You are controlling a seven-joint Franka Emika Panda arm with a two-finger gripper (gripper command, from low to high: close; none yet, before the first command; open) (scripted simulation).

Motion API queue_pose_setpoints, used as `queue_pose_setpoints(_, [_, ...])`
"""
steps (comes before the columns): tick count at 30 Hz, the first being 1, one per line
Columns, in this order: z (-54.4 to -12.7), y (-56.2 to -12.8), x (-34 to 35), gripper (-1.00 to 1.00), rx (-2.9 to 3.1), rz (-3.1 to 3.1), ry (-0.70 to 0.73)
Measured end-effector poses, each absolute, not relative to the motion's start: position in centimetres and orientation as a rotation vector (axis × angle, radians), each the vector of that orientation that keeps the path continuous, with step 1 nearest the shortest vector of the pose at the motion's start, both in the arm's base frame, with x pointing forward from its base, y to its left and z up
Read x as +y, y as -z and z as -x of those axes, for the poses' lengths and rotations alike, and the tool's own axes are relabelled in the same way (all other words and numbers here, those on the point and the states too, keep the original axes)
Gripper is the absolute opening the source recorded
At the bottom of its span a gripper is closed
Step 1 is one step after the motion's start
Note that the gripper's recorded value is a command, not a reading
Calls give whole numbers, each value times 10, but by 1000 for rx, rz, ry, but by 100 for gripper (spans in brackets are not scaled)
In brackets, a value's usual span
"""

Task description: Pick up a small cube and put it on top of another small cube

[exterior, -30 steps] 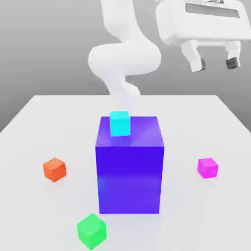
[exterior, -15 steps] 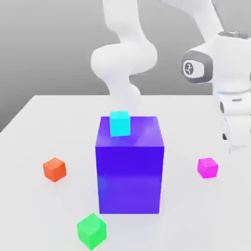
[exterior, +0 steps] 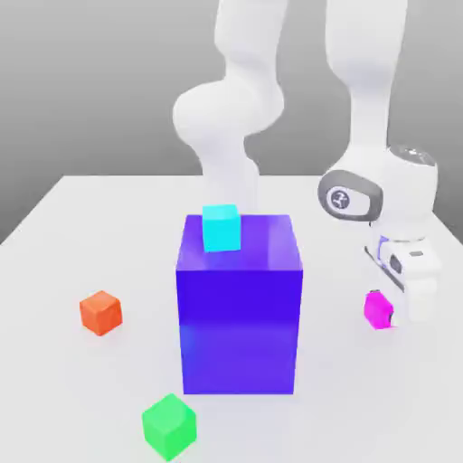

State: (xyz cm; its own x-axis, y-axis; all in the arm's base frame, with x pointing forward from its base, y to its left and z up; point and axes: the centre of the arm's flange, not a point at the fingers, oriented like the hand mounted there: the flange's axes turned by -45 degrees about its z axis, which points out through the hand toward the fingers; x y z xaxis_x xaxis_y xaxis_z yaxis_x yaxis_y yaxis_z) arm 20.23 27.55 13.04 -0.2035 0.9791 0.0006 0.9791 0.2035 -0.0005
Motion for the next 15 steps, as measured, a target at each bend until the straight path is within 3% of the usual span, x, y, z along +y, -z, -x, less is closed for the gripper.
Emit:
queue_pose_setpoints(3, [-202, -129, 275, -100, -2437, 1982, -1])
queue_pose_setpoints(11, [-204, -187, 277, -100, -2438, 1985, -5])
queue_pose_setpoints(15, [-253, -190, 267, -100, -2390, 2039, -68])
